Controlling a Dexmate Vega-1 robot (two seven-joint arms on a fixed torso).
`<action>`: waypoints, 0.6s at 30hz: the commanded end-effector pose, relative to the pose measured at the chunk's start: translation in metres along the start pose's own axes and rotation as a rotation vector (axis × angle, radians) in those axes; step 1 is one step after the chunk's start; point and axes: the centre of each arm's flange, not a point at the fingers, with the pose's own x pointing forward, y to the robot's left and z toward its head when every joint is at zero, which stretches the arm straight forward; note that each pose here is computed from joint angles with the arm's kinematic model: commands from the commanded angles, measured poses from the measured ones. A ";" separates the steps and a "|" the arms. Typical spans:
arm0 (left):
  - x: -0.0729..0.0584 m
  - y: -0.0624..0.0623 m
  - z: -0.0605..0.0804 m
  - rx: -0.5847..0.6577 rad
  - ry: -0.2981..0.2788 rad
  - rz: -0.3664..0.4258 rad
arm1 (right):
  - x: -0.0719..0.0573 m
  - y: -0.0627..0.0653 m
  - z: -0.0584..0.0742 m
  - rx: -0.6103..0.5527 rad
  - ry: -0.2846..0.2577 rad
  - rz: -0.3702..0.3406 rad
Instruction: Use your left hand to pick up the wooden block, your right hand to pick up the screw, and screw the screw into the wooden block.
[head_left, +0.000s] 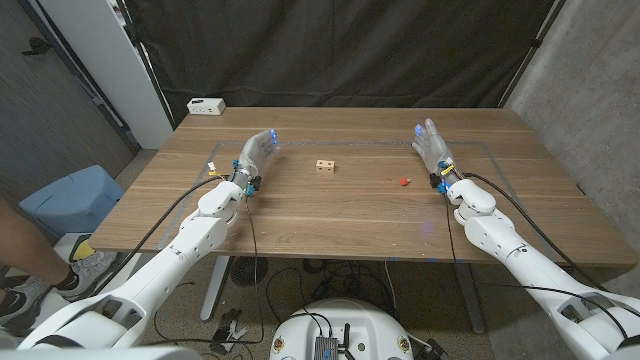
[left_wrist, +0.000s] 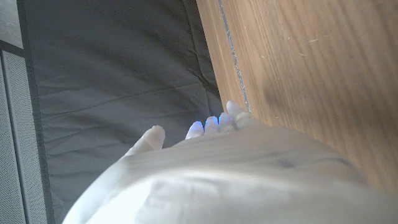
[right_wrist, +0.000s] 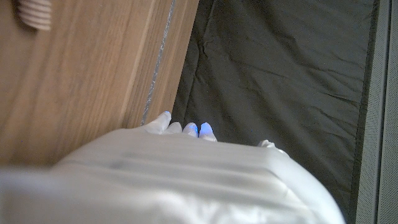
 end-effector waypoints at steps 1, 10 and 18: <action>0.007 -0.003 0.005 0.033 0.019 -0.021 | 0.001 0.000 -0.002 -0.004 0.002 0.000; 0.014 -0.006 0.021 0.152 0.034 -0.049 | -0.001 -0.004 -0.003 -0.018 -0.004 -0.012; 0.020 -0.012 0.042 0.298 0.031 -0.062 | -0.005 -0.009 -0.001 -0.022 -0.004 -0.025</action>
